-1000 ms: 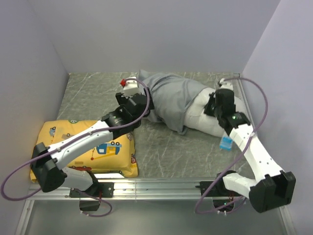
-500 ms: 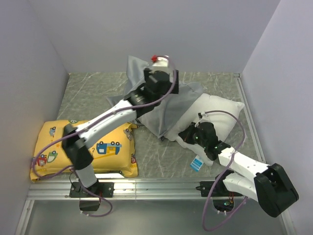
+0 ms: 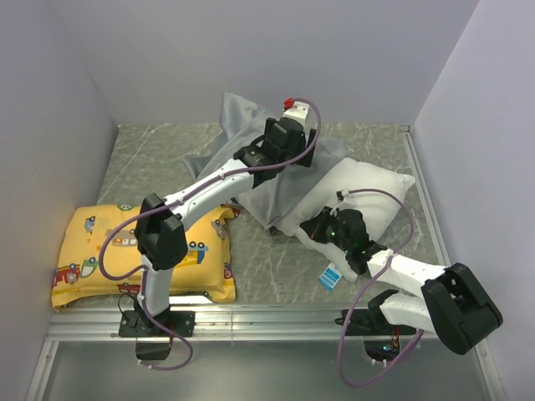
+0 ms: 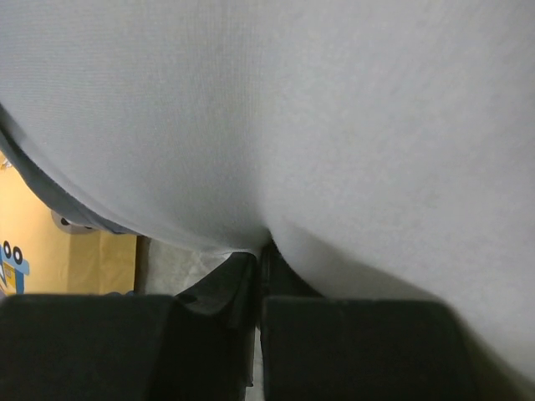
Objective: Remove the pillowcase from the pillow
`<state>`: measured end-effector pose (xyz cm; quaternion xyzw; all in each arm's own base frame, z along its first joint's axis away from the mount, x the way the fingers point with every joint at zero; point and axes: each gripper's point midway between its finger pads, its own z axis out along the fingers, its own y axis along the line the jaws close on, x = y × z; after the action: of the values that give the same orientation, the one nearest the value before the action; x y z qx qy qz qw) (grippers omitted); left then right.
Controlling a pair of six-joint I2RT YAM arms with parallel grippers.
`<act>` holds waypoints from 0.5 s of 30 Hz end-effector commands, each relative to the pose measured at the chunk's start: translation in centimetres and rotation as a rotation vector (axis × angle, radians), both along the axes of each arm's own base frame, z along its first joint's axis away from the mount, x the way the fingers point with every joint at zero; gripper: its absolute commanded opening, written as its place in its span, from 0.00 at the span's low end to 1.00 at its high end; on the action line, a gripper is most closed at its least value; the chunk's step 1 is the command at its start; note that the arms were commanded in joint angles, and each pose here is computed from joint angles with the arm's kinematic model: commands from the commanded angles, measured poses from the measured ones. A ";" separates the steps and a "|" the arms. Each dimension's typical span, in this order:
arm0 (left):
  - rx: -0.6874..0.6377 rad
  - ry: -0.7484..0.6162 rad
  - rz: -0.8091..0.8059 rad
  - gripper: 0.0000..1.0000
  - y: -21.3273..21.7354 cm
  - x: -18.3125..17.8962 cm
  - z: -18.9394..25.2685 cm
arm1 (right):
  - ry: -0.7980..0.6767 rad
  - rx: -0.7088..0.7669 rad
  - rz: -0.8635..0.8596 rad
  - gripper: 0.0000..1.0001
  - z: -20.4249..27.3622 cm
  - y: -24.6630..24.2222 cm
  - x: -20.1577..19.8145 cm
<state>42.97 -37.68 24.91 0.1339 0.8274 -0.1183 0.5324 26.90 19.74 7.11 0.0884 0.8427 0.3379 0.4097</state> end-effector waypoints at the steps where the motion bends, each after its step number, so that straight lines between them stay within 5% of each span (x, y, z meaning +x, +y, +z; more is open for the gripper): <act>1: -0.040 -0.052 -0.002 0.94 0.3 2.4 1.6 | 0.222 -0.097 -0.007 0.00 -6.0 -1.7 -3.8; 11: -0.133 0.000 -0.359 0.95 -4.7 0.7 1.0 | 0.215 -0.111 -0.017 0.00 -5.8 -1.9 -3.5; 13: -0.133 0.002 -0.349 0.91 -4.7 0.9 0.9 | 0.218 -0.111 -0.020 0.00 -5.9 -1.9 -3.5; 15: -0.117 0.007 -0.331 0.74 -4.6 1.4 0.2 | 0.217 -0.113 -0.021 0.00 -5.9 -2.0 -3.5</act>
<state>44.51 -40.30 22.92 0.2155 0.8133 -0.2186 0.4942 27.01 19.74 7.08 0.0898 0.8423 0.3371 0.4109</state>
